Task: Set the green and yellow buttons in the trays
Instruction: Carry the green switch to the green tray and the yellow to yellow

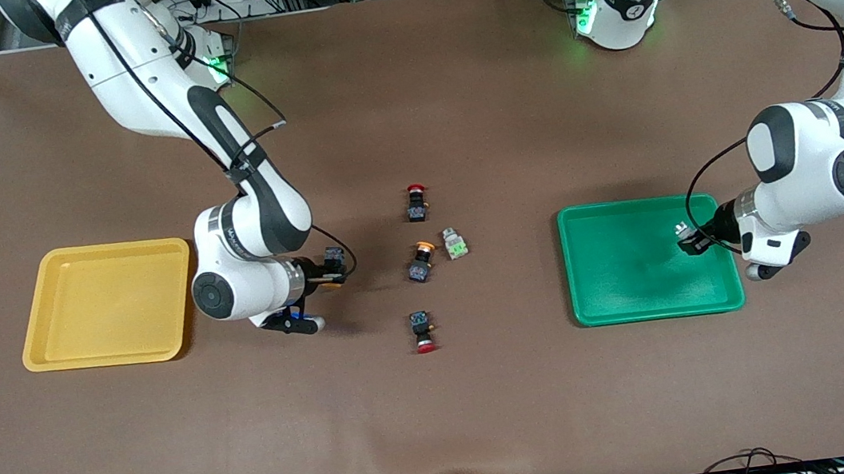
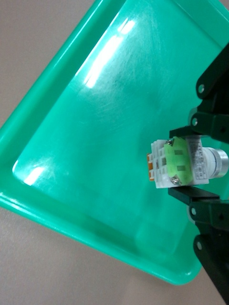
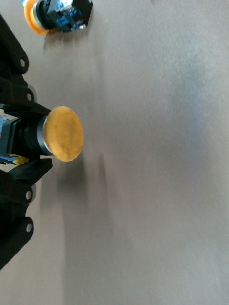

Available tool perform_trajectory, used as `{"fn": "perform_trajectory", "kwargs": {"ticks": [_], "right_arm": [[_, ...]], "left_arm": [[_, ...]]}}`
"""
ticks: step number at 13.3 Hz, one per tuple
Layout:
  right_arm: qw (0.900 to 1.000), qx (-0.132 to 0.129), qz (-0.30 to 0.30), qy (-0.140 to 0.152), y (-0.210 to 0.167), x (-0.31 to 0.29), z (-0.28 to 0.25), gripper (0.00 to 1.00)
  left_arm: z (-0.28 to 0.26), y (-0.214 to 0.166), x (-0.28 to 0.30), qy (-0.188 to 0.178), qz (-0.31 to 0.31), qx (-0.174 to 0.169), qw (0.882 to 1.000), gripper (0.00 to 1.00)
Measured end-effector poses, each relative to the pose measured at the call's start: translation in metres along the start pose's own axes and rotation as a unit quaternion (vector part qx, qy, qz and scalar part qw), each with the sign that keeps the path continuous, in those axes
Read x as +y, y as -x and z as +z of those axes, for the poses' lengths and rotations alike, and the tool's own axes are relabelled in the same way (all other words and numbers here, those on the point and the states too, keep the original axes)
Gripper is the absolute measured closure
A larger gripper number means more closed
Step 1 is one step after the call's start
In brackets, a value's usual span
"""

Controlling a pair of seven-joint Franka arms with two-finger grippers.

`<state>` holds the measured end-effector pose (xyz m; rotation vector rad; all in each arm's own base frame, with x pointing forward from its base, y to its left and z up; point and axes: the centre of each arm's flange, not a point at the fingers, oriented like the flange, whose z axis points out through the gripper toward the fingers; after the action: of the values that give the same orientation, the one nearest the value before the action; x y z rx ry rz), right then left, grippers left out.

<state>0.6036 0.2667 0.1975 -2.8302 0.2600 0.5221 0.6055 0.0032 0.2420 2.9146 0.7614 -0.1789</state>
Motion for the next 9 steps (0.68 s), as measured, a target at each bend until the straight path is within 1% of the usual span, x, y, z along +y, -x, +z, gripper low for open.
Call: {"fn": "perform_trajectory", "kwargs": {"ticks": [2, 3, 4, 7, 8, 9], "right_arm": [[0.998, 0.006, -0.024, 0.056, -0.002, 0.016, -0.013, 0.60], [0.996, 0.007, -0.035, 0.077, -0.003, 0.023, -0.021, 0.60], [0.995, 0.005, -0.044, 0.093, -0.004, 0.032, -0.030, 0.60], [0.990, -0.004, -0.075, 0.122, -0.010, 0.066, -0.059, 0.60], [0.987, -0.004, -0.085, 0.133, -0.014, 0.079, -0.067, 0.60], [0.985, -0.005, -0.092, 0.144, -0.017, 0.091, -0.073, 0.60]], "left_arm": [[0.008, 0.004, 0.001, 0.004, 0.004, 0.005, 1.000, 0.56], [0.011, 0.005, 0.000, 0.001, 0.009, 0.006, 1.000, 0.56], [0.014, 0.005, 0.000, -0.005, 0.017, 0.010, 1.000, 0.56], [0.023, 0.004, -0.001, -0.015, 0.032, 0.017, 0.999, 0.56], [0.024, 0.002, -0.001, -0.013, 0.032, 0.018, 0.999, 0.51], [0.023, 0.000, 0.000, -0.011, 0.032, 0.021, 0.999, 0.41]]}}
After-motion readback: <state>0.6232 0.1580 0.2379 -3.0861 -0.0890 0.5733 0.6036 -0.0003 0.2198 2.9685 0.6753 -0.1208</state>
